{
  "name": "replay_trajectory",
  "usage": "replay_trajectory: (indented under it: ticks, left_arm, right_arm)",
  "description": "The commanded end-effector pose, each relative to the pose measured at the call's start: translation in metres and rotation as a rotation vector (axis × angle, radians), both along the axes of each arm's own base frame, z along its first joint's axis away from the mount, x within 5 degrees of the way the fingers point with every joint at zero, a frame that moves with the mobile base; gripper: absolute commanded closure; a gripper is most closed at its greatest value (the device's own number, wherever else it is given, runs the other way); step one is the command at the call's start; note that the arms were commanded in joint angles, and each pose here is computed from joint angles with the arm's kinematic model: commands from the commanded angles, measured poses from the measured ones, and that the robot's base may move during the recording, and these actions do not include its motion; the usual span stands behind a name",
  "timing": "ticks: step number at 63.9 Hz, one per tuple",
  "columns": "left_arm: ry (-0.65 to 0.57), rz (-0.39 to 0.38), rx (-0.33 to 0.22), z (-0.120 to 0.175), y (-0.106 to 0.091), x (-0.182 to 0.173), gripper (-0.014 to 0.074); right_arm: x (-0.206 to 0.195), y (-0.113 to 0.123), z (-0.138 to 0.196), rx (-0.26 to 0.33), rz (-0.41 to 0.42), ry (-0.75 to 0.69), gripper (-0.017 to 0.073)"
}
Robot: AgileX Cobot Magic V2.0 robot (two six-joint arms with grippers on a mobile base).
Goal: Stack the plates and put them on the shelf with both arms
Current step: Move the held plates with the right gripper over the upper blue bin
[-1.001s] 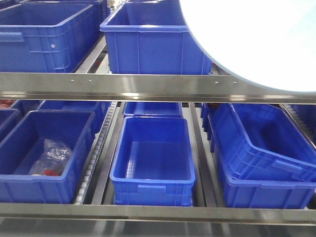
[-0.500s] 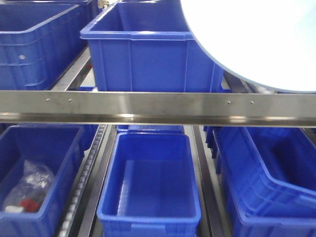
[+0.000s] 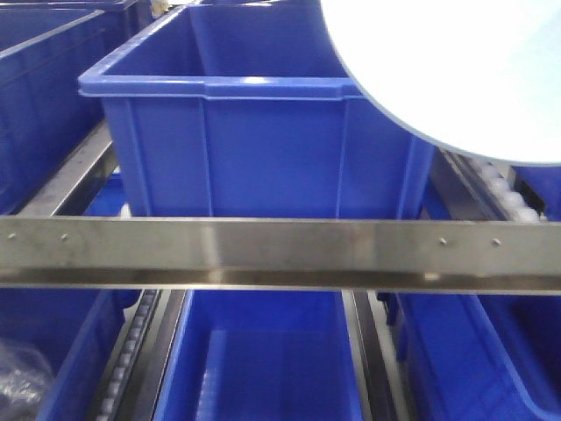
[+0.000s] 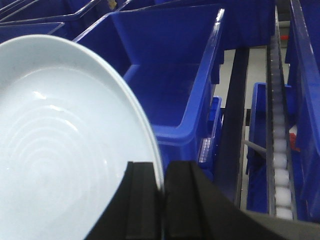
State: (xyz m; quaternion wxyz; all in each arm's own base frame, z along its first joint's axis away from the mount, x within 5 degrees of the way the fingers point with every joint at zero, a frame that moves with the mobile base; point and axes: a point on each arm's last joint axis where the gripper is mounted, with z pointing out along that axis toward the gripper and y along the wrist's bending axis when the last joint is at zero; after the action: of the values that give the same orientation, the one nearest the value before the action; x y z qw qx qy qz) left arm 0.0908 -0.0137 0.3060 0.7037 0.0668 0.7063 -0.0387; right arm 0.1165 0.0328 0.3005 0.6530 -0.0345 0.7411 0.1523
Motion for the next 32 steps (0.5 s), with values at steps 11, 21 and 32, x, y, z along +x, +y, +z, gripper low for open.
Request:
replay_trajectory:
  ticks: [11,21,32]
  left_arm:
    - [-0.096,0.010,-0.024,0.0161,0.0009,0.0007,0.0513]
    - [-0.096,0.010,-0.024,0.0161,0.0009,0.0007,0.0513]
    - [-0.096,0.010,-0.024,0.0161,0.0009,0.0007,0.0513]
  right_arm:
    - [0.0006,-0.0016,0.0196,0.039,-0.017,-0.123,0.0510]
    - [0.0006,-0.0016,0.0196,0.039,-0.017,-0.123,0.0510]
    - [0.0006,-0.0016,0.0196,0.039,-0.017,-0.123,0.0510]
